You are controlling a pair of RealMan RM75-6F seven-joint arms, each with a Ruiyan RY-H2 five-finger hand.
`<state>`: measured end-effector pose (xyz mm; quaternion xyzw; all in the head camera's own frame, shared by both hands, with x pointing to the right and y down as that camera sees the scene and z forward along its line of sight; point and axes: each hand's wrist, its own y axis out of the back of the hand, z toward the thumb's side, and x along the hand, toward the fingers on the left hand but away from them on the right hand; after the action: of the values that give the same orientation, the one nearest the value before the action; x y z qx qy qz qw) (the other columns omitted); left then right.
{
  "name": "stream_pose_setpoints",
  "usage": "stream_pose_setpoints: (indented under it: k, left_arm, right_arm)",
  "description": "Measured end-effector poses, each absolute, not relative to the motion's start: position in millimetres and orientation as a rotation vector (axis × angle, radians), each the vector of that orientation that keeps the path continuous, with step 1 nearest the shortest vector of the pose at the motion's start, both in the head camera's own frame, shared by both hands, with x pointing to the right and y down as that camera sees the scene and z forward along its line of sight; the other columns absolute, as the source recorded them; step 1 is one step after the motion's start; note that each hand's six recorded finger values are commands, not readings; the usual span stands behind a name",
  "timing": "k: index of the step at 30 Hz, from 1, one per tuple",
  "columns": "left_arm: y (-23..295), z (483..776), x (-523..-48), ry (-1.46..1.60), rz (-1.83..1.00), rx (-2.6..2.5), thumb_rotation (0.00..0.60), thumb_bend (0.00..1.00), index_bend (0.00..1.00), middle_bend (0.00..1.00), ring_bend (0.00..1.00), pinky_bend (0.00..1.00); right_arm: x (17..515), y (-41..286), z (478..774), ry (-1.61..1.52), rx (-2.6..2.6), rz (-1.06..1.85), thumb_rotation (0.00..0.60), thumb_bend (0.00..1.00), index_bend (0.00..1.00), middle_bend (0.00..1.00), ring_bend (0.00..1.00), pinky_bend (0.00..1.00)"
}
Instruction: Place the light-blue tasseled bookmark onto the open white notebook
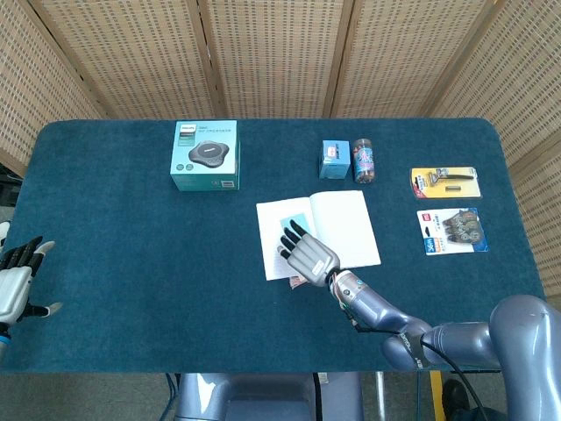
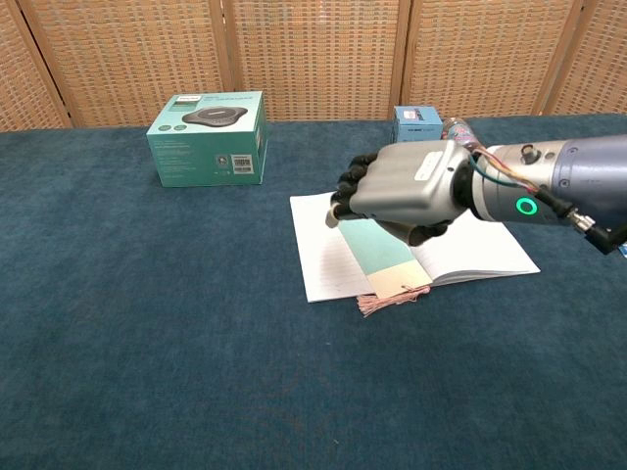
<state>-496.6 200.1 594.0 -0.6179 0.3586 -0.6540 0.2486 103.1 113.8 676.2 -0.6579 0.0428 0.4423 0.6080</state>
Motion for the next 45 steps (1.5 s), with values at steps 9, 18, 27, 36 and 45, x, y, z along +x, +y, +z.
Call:
stream_pose_setpoints:
  k: [9,18,27,36,45]
  left_arm:
    - [200.0,594.2,-497.9,0.979,-1.786,-1.687,0.6,0.0,0.0,0.0,0.0,0.0]
    - [198.2,596.3,-498.6,0.978,-1.793,-1.693,0.6,0.0,0.0,0.0,0.0,0.0]
    - [197.8,596.8,-500.0,0.983,-1.799,-1.692,0.6,0.0,0.0,0.0,0.0,0.0]
    - [197.1,597.2,-501.5,0.988,-1.804,-1.692,0.6,0.0,0.0,0.0,0.0,0.0]
    - [197.0,597.6,-501.1,0.987,-1.804,-1.693,0.6,0.0,0.0,0.0,0.0,0.0]
  right_arm:
    - [115.1,71.2,687.4,0.042,-1.478,1.03,0.6,1.0,0.0,0.0,0.0,0.03]
    - [114.2,77.3,720.9,0.142,-1.44,1.066,0.6,1.0,0.0,0.0,0.0,0.03]
    - [96.5,78.4,725.8,0.153,-1.428,1.044,0.6,1.0,0.0,0.0,0.0,0.03]
    - [101.0,74.1,739.5,0.192,-1.367,1.072,0.6,1.0,0.0,0.0,0.0,0.03]
    - [106.0,78.4,749.0,0.232,-1.325,1.089,0.6,1.0,0.0,0.01,0.0,0.03]
